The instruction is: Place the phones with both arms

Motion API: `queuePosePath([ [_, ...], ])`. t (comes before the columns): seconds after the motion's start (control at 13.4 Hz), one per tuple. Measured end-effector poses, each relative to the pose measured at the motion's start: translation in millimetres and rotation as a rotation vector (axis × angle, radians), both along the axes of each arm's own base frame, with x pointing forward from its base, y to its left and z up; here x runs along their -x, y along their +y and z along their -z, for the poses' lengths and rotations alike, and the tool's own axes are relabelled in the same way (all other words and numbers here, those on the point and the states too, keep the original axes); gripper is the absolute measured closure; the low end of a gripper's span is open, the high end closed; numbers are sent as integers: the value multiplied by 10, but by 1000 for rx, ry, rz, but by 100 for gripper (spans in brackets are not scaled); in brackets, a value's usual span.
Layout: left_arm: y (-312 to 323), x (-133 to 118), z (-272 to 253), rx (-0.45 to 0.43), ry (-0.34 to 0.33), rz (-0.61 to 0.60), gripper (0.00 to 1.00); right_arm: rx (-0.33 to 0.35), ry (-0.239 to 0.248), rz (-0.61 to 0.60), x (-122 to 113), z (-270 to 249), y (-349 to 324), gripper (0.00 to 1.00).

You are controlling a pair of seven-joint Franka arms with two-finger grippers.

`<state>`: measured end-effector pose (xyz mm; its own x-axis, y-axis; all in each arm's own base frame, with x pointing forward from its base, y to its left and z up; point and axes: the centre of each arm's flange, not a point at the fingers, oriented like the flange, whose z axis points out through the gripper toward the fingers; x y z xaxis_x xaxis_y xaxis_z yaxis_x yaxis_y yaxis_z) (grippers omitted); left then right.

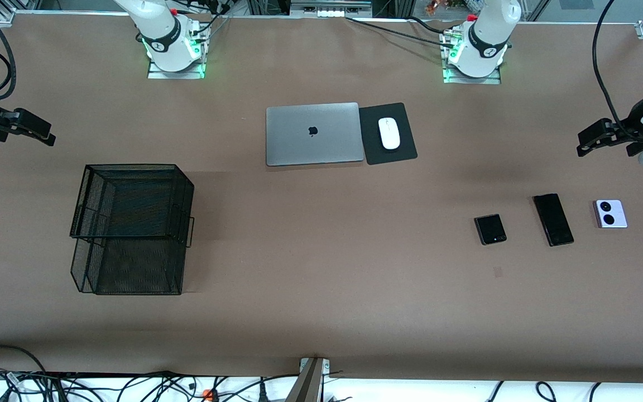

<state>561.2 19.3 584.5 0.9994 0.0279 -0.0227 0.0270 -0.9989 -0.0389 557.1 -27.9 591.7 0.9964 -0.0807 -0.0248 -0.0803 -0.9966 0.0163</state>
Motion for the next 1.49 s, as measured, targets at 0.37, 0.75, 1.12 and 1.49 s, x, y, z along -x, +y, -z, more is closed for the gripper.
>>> queuePosePath([
  [0.37, 3, -1, -7, 0, -1, -1, 0, 0, 0, 0, 0, 0, 0, 0],
  [0.75, 1, -33, 18, 0, 8, 0, 0, 0, 0, 0, 0, 0, 0, 0],
  [1.12, -11, 2, 19, 2, 39, 0, 0, 0, 0, 0, 0, 0, 0, 0],
  [1.49, -18, -90, 234, 3, 83, 1, 0, 0, 1, 0, -2, 3, 2, 0],
])
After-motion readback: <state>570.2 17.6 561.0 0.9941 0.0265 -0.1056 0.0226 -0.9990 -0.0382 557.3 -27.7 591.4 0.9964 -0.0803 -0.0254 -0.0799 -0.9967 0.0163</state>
